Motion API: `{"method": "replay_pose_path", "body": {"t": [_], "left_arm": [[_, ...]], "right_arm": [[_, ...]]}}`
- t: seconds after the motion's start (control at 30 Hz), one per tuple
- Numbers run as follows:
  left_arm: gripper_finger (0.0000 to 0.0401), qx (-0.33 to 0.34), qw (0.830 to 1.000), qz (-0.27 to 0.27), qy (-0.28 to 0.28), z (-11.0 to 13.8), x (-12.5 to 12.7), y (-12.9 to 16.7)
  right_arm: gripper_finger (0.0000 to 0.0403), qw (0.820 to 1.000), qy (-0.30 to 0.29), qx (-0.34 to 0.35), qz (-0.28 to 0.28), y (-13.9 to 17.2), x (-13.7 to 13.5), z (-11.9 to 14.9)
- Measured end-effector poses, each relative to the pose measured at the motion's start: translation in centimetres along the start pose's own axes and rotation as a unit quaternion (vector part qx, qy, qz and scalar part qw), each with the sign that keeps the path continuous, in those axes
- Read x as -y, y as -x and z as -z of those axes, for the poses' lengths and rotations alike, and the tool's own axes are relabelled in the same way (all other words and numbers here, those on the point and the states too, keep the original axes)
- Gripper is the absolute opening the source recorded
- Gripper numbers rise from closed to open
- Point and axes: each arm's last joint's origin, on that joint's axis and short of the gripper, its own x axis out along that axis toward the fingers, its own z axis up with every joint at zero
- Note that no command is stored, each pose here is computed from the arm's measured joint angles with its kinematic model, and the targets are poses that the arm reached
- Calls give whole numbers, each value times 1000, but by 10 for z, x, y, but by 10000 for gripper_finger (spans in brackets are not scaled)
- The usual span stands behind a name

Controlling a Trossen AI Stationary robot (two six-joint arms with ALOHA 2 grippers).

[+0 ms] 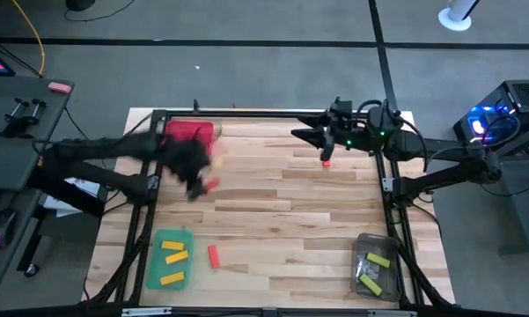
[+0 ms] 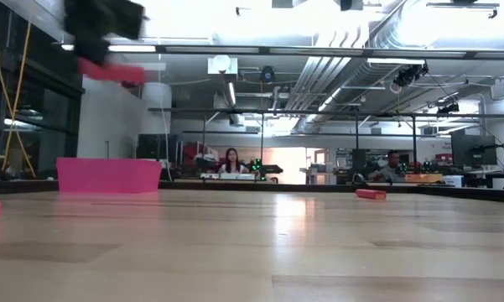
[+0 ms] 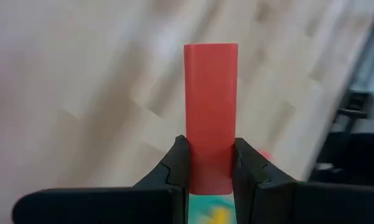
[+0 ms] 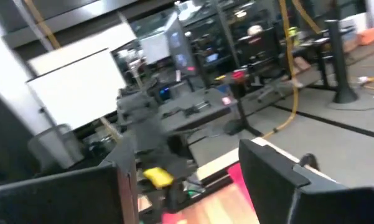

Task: Sort blocks
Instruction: Put the red blocks into the red bin

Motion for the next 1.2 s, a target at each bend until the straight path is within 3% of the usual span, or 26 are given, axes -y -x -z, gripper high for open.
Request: {"method": "replay_pose_path", "body": {"t": [0.1,0.23,0.5,0.6,0.8,1.07,1.2], "left_arm": [[40,20,999,32,32,47,29,1],[40,12,996,82,-19,97,63,6],[40,-117,990,3,-80,171,81,-10],[40,-123,988,-2,-95,184,86,-14],[42,-138,978,42,-151,196,105,-28],[153,-157,970,40,-183,199,109,-36],[179,-157,968,42,-190,197,110,-36]], "right_arm": [[176,1000,1,-12,-28,0,-2,1],[176,998,-29,-30,-50,0,-5,4],[176,992,-70,-46,-94,4,-32,13],[176,990,-93,-47,-91,7,-43,17],[176,991,-112,-35,-61,13,-59,23],[176,991,-122,-26,-42,15,-63,24],[176,991,-127,-26,-42,15,-63,25]]}}
